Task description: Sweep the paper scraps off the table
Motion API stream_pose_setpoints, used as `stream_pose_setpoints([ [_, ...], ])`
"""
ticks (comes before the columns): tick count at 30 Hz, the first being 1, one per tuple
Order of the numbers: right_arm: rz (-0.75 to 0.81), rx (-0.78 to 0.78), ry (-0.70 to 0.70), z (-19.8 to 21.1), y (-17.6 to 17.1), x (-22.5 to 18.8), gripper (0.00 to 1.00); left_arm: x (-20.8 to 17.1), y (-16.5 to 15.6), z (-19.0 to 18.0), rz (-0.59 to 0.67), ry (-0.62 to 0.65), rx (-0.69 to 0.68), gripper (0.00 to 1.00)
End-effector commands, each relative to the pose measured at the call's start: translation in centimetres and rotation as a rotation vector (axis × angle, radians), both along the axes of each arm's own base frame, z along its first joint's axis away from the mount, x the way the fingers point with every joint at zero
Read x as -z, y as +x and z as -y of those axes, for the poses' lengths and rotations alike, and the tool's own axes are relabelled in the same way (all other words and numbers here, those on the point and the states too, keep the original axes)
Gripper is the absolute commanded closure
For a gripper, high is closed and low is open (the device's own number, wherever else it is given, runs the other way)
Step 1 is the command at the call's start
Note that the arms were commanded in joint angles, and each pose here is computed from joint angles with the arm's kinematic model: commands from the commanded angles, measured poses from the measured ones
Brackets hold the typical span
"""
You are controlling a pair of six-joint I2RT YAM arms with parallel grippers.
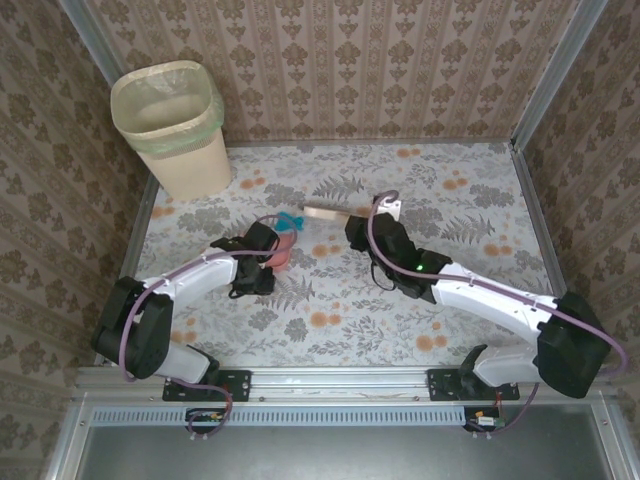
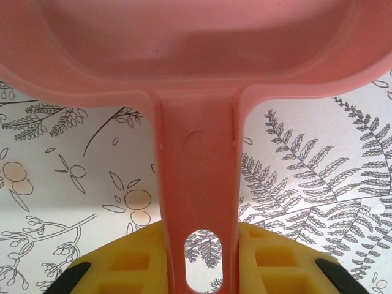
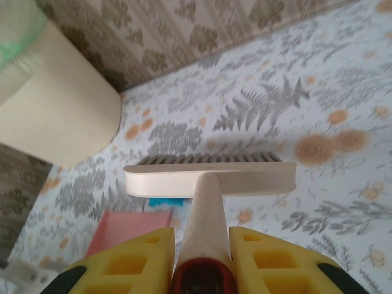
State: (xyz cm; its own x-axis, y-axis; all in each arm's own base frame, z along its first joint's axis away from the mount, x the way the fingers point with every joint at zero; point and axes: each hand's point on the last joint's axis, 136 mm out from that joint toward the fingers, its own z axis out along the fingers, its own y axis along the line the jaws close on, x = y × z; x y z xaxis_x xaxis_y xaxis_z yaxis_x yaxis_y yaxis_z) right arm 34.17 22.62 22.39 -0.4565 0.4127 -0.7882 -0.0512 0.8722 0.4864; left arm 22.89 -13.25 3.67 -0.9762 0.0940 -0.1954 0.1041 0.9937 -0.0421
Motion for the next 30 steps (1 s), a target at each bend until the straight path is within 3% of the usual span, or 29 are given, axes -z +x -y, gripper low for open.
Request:
stream_pose_setpoints([
  [1, 0.071, 0.117, 0.053, 2.7, 1.8, -2.6, 1.00, 0.1, -1.2, 0.4, -0.065, -0.019, 0.006, 1.00],
  [6, 0.047, 0.204, 0.112, 4.9, 5.7, -4.4, 1.00, -0.3, -1.1, 1.2, -0.083, -0.036, 0.014, 1.00],
  [10, -0.007, 0.250, 0.055, 5.6, 9.0, -3.7, 1.00, -0.5, -1.0, 1.8, -0.100, -0.040, 0.023, 1.00],
  [15, -0.043, 0.023, -0.080, 2.3, 10.7, -2.9, 1.00, -0.3, -0.5, 2.1, -0.143, -0.019, 0.024, 1.00],
  [20, -0.044, -0.092, -0.213, 1.3, 10.6, -0.3, 1.00, -0.5, -0.3, 2.3, -0.184, 0.004, 0.031, 1.00],
  [30, -0.171, -0.322, -0.234, -2.7, 10.3, 3.6, 1.00, -1.0, 0.1, 3.5, -0.253, 0.001, 0.069, 1.00],
])
